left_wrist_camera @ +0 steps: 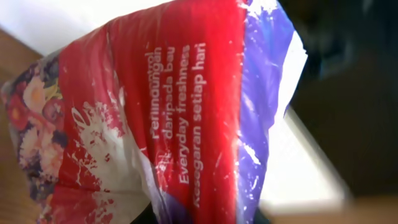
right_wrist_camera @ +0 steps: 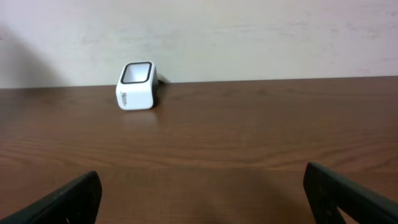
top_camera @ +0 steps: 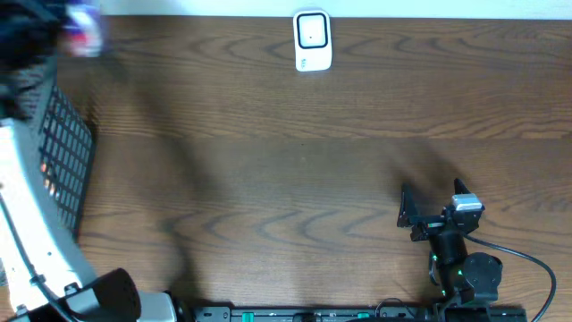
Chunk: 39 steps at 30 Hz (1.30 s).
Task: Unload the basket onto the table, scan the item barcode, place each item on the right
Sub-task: 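Carry the pink pack out and set it near the scanner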
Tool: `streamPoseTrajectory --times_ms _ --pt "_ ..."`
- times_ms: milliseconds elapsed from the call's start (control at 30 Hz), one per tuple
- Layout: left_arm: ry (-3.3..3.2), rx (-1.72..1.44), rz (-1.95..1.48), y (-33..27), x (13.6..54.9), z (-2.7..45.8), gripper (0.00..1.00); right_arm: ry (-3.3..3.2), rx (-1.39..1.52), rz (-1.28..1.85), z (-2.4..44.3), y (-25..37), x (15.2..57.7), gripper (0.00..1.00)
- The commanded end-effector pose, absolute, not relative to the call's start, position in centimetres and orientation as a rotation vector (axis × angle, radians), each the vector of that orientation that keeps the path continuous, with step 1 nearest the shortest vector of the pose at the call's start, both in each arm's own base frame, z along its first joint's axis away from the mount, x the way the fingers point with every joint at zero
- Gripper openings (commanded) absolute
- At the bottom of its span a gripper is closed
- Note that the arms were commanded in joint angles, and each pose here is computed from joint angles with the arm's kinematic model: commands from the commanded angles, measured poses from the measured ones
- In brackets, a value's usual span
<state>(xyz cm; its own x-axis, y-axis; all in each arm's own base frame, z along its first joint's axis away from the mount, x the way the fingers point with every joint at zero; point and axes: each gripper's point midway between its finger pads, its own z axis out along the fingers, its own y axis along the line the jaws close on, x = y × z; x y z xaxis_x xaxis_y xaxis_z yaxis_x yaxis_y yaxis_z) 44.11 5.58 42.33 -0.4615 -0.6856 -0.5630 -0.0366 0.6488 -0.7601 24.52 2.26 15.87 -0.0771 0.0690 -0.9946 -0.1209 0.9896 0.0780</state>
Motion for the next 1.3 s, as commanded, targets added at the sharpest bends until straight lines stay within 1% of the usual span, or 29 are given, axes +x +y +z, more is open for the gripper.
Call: streamPoseTrajectory --times_ms 0,133,267,467,600,633,700,733,767,800,833,933,1100,1167,1233,1267 --pt "2.054 -0.252 -0.749 -0.9 44.1 40.0 0.08 1.640 -0.050 0.153 15.8 2.4 24.5 0.99" --pt "2.270 -0.241 -0.582 -5.8 44.4 33.3 0.07 1.640 -0.050 0.153 15.8 2.4 24.5 0.99" --pt "2.437 -0.159 -0.473 -11.0 44.6 27.0 0.07 1.640 -0.050 0.153 15.8 2.4 24.5 0.99" --pt "2.644 -0.011 -0.448 -17.6 44.4 18.4 0.08 1.640 -0.050 0.154 15.8 2.4 24.5 0.99" --pt "2.745 0.045 -0.431 -20.2 44.6 13.0 0.08 1.640 -0.050 0.154 15.8 2.4 24.5 0.99" --pt "2.765 0.054 -0.426 -20.7 44.5 11.9 0.14 1.640 -0.050 0.153 15.8 2.4 24.5 0.99" --pt "2.800 0.067 -0.420 -21.2 44.4 10.1 0.52 1.640 -0.050 0.153 15.8 2.4 24.5 0.99" --pt "2.814 0.070 -0.419 -21.3 44.3 9.5 0.63 1.640 -0.050 0.153 15.8 2.4 24.5 0.99" --pt "2.817 0.071 -0.421 -21.4 44.3 9.4 0.72 1.640 -0.050 0.154 15.8 2.4 24.5 0.99" --pt "2.815 0.070 -0.421 -21.4 44.3 9.5 0.78 1.640 -0.050 0.154 15.8 2.4 24.5 0.99" --pt "2.800 0.066 -0.426 -21.3 44.5 10.1 0.81 1.640 -0.050 0.153 15.8 2.4 24.5 0.99" --pt "2.725 0.043 -0.447 -20.5 45.5 13.5 0.82 1.640 -0.050 0.153 15.8 2.4 24.5 0.99" --pt "2.490 -0.033 -0.485 -16.7 46.8 23.7 0.84 1.640 -0.050 0.154 15.8 2.4 24.5 0.99" --pt "2.372 -0.086 -0.472 -13.9 46.8 28.1 0.89 1.640 -0.050 0.154 15.8 2.4 24.5 0.99" --pt "2.276 -0.171 -0.402 -10.0 46.3 31.7 0.91 1.640 -0.050 0.154 15.8 2.4 24.5 0.99" --pt "2.230 -0.241 -0.331 -7.1 45.7 33.5 0.92 1.640 -0.050 0.154 15.8 2.4 24.5 0.99"
